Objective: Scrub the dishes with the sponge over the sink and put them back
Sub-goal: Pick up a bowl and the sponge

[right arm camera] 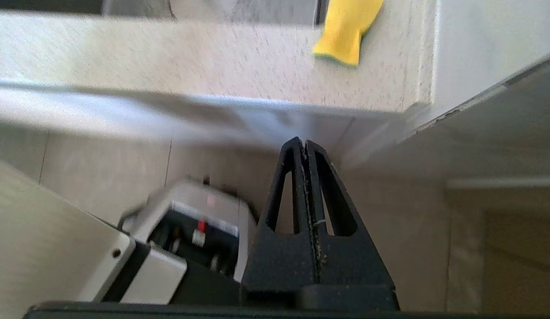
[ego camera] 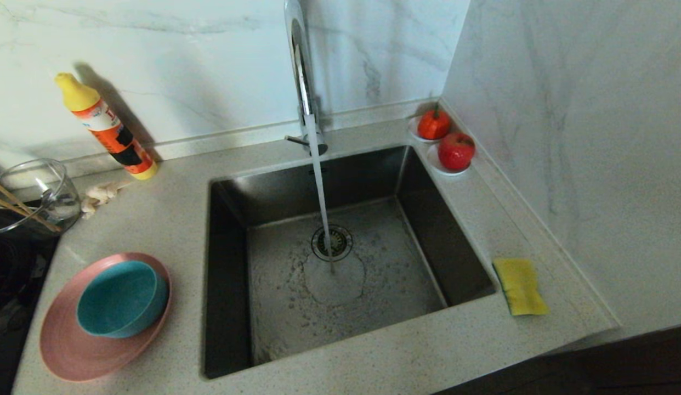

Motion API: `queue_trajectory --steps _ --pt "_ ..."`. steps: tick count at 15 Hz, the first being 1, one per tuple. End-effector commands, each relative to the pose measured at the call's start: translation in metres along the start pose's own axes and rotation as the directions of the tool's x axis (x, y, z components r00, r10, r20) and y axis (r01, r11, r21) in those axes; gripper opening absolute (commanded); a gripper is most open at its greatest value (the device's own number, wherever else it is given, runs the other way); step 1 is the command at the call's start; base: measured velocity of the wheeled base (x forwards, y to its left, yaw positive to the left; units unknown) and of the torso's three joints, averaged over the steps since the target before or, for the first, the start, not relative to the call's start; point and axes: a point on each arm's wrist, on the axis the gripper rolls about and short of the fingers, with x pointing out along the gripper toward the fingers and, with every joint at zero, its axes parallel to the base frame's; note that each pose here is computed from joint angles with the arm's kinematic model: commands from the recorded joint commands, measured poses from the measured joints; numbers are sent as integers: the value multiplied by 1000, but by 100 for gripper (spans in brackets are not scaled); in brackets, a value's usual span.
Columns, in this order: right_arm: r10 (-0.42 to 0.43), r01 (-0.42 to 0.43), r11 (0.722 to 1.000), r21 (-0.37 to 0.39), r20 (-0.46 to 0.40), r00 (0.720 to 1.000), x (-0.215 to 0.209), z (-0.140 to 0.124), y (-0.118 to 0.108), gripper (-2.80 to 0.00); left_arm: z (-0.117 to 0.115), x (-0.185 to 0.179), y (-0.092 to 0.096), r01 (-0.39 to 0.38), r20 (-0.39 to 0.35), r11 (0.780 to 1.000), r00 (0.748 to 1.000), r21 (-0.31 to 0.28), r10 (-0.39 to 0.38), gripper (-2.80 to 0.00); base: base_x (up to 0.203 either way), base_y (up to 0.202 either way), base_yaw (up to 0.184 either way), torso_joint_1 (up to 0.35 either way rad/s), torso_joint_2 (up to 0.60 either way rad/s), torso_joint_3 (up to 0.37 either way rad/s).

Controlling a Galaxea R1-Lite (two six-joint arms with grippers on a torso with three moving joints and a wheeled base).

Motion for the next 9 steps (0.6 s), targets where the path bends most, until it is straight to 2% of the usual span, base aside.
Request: queue_trajectory --steps 1,5,9 --pt "27 -20 999 43 -155 987 33 21 -15 -280 0 0 0 -1 -3 1000 1000 0 1 -280 0 0 0 0 0 0" --pt "64 -50 997 62 -250 966 58 33 -25 -280 0 0 0 -1 -2 1000 1000 0 1 -280 0 0 0 0 0 0" --pt "127 -95 990 105 -368 921 85 34 -30 -280 0 0 0 -1 -2 1000 1000 0 1 -280 0 0 0 0 0 0"
